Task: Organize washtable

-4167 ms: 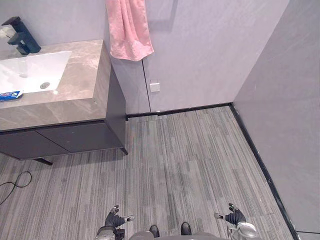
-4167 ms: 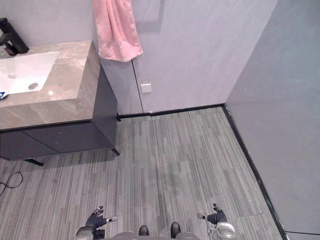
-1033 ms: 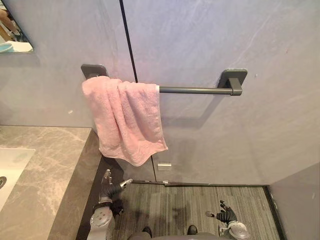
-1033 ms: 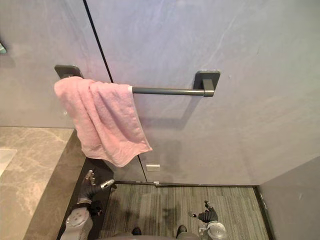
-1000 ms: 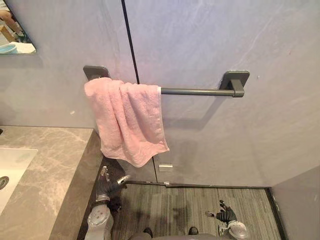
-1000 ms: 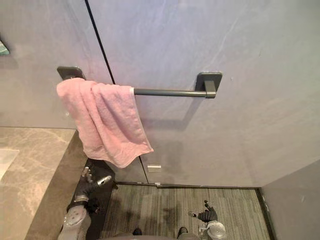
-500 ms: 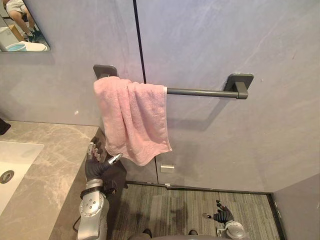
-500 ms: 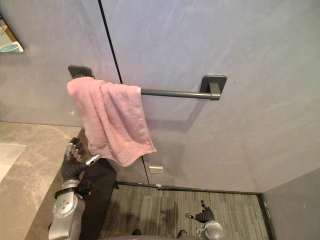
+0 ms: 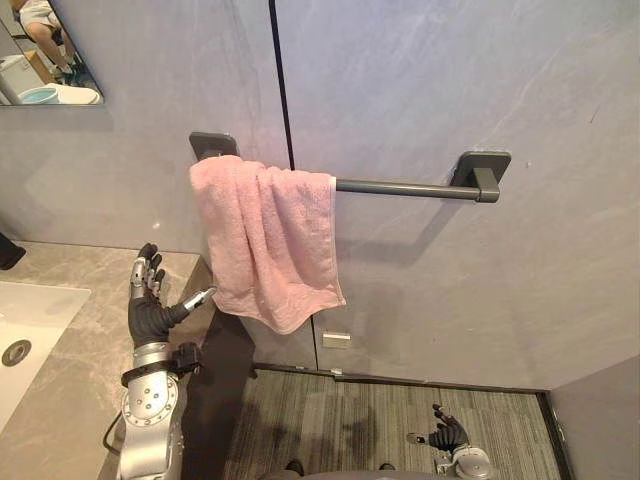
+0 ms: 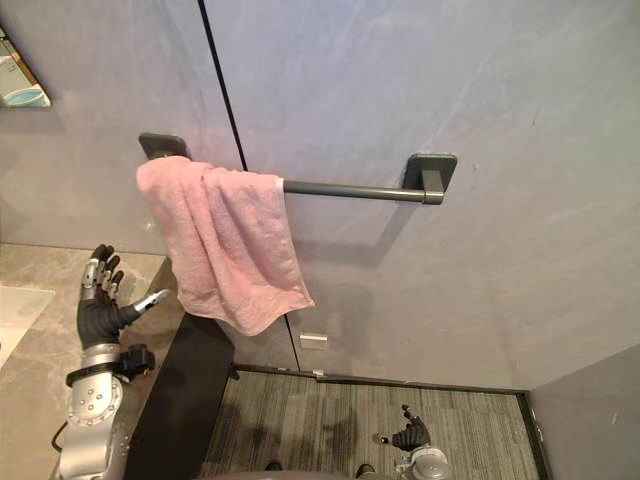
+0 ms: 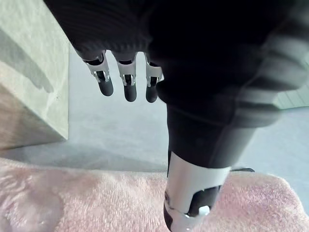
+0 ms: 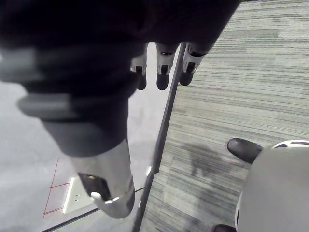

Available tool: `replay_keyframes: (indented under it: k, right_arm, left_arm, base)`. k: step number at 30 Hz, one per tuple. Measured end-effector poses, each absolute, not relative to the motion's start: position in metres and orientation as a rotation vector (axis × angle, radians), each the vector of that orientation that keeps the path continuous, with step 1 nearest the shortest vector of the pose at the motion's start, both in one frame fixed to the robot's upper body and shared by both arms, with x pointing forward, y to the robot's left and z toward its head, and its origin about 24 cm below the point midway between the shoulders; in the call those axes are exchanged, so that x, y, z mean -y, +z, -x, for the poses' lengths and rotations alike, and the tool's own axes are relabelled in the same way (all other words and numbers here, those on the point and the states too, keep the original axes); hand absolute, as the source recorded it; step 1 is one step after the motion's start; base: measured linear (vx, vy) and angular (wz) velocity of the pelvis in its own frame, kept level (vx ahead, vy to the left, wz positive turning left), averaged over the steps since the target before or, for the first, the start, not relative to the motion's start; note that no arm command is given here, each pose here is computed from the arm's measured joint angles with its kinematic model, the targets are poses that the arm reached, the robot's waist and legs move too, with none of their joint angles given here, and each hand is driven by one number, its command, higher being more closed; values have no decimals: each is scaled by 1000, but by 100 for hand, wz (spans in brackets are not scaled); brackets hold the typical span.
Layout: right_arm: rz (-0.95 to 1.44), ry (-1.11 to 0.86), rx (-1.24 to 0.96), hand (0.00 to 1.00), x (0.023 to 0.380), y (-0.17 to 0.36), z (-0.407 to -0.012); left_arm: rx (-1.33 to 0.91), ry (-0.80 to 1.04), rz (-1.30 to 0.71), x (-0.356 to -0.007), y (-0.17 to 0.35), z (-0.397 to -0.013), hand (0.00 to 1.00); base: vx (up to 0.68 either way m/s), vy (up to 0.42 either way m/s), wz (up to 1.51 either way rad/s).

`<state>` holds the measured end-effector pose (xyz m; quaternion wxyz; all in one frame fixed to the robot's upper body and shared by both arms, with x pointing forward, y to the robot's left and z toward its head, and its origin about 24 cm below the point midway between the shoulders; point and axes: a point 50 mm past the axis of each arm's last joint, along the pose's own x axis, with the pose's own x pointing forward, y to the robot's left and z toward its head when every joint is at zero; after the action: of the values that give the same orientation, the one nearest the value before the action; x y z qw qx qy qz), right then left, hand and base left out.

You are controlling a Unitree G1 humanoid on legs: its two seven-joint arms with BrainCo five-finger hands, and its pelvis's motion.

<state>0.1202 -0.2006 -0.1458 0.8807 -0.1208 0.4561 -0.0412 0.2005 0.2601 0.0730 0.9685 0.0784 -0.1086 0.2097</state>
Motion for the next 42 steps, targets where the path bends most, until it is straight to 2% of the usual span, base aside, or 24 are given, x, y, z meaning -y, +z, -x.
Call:
replay_keyframes:
  k: [11, 22, 34, 35, 38, 42]
  right_arm:
    - [268, -51, -958, 0, 204, -146, -119]
    - [261, -38, -959, 0, 203, -146, -120]
    - [259, -39, -974, 0, 204, -147, -114]
    - [259, -39, -973, 0, 203, -147, -115]
    - [259, -39, -972, 0, 203, -147, -116]
    - [255, -37, -972, 0, 202, -147, -116]
  left_arm:
    - [172, 417, -253, -281, 71, -218, 0]
    - [103, 389, -296, -280, 61, -233, 0]
    - [53, 298, -295, -253, 44, -239, 0]
    - [50, 291, -295, -252, 43, -239, 100]
    - [43, 278, -300, -249, 42, -239, 100]
    - [13, 176, -320, -228, 32, -242, 100]
  base:
    - [-21, 4, -7]
    - [-17, 4, -7]
    - [-29, -3, -5]
    - [0, 0, 0]
    - [-22, -5, -1]
    - [-36, -10, -5]
